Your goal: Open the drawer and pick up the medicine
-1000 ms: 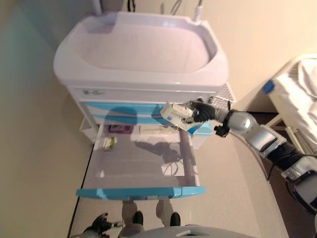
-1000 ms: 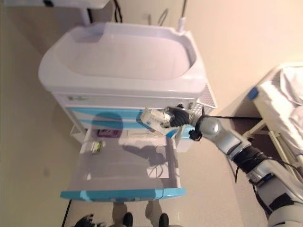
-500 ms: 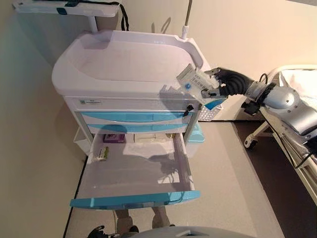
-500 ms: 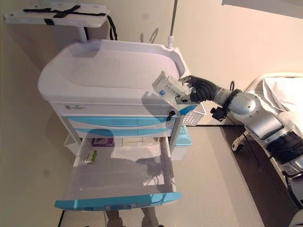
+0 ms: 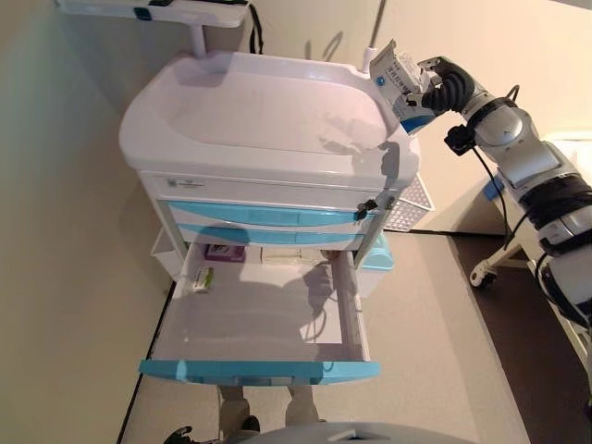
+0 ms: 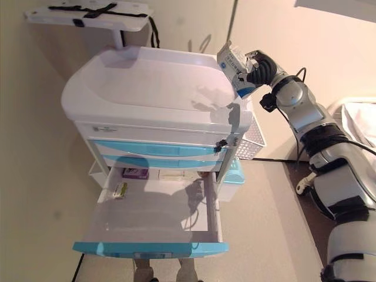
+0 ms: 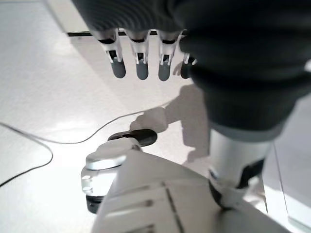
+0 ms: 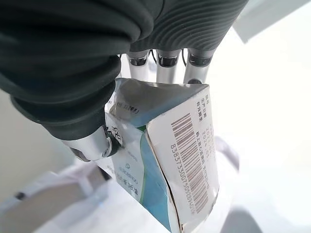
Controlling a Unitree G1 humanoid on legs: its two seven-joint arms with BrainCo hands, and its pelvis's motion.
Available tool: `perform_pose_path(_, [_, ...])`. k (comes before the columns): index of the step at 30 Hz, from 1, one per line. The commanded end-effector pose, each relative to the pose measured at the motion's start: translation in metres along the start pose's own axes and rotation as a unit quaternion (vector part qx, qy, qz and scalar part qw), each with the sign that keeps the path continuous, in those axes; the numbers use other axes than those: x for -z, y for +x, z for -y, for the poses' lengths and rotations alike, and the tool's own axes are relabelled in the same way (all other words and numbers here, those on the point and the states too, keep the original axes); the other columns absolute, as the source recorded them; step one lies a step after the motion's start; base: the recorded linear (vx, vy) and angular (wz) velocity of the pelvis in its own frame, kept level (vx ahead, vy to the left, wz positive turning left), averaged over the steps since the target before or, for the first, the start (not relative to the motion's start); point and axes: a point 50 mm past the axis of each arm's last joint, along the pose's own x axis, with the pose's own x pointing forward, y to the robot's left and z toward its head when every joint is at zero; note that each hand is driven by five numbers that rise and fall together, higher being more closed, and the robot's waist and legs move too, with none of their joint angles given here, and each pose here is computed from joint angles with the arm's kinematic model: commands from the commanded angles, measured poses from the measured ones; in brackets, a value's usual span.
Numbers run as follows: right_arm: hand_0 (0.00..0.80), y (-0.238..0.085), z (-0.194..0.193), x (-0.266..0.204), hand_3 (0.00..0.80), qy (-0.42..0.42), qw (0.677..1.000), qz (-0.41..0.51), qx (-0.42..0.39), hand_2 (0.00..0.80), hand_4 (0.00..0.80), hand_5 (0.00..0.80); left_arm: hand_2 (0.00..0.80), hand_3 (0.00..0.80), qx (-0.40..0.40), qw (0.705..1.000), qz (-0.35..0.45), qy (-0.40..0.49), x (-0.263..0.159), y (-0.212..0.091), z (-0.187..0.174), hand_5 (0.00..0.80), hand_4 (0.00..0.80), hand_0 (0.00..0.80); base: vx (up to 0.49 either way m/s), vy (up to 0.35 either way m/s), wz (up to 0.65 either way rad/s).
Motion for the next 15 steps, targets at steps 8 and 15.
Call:
perform_pose_path(8, [0.800,0.010,0.062,-0.013,0.800,-0.079,0.986,-0.055,0.137,0.800,0.800,0.800,0.000,0.000,-0.022,0.999,0.003,0.029,-0.013,0.002,-0.014,0.000,0.000,0.000,0.038,-0.018,0.44])
perform_pose_path(15, [0.800,0.004,0.069,0.005,0.800,-0.133,0.975,-0.107,0.140,0.800,0.800,0.800,0.000,0.000,-0.021,0.998,0.032,0.050,-0.032,0.004,-0.015,0.000,0.000,0.000,0.024,-0.022,0.40])
